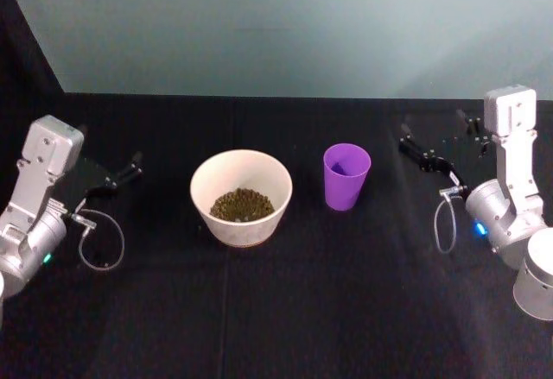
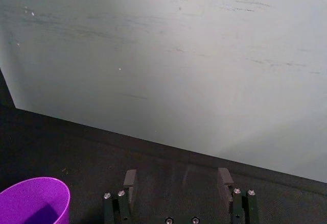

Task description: Pick up the cup and pour the mung beans from the cup into the bowl.

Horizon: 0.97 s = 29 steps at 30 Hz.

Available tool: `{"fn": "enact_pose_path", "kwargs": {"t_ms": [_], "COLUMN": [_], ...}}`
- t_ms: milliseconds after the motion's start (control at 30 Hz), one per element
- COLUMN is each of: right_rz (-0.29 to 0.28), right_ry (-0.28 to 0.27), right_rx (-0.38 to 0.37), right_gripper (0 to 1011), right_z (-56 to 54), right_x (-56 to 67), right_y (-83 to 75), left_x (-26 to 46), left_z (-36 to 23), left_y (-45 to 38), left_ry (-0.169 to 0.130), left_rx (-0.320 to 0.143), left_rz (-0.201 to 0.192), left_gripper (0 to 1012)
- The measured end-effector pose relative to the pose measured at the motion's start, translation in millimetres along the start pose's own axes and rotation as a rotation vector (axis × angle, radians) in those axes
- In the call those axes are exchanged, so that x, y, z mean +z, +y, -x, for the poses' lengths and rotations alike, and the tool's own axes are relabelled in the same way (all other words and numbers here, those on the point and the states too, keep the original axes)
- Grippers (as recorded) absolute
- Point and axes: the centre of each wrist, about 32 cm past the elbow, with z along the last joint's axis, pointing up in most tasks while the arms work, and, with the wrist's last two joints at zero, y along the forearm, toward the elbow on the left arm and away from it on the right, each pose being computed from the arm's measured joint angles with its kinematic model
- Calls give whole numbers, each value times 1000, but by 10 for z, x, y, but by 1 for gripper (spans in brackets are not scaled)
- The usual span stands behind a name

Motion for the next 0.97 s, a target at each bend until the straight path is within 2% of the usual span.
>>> {"fn": "enact_pose_path", "kwargs": {"t_ms": [967], "right_rz": [-1], "right_ry": [-1], "right_rx": [1], "right_gripper": [1003], "right_z": [-1], "right_x": [-3], "right_y": [-1], "left_x": [0], "left_z": [0], "left_y": [0], "left_ry": [0], "left_rx": [0], "left_rz": [0], "left_gripper": [1000]}}
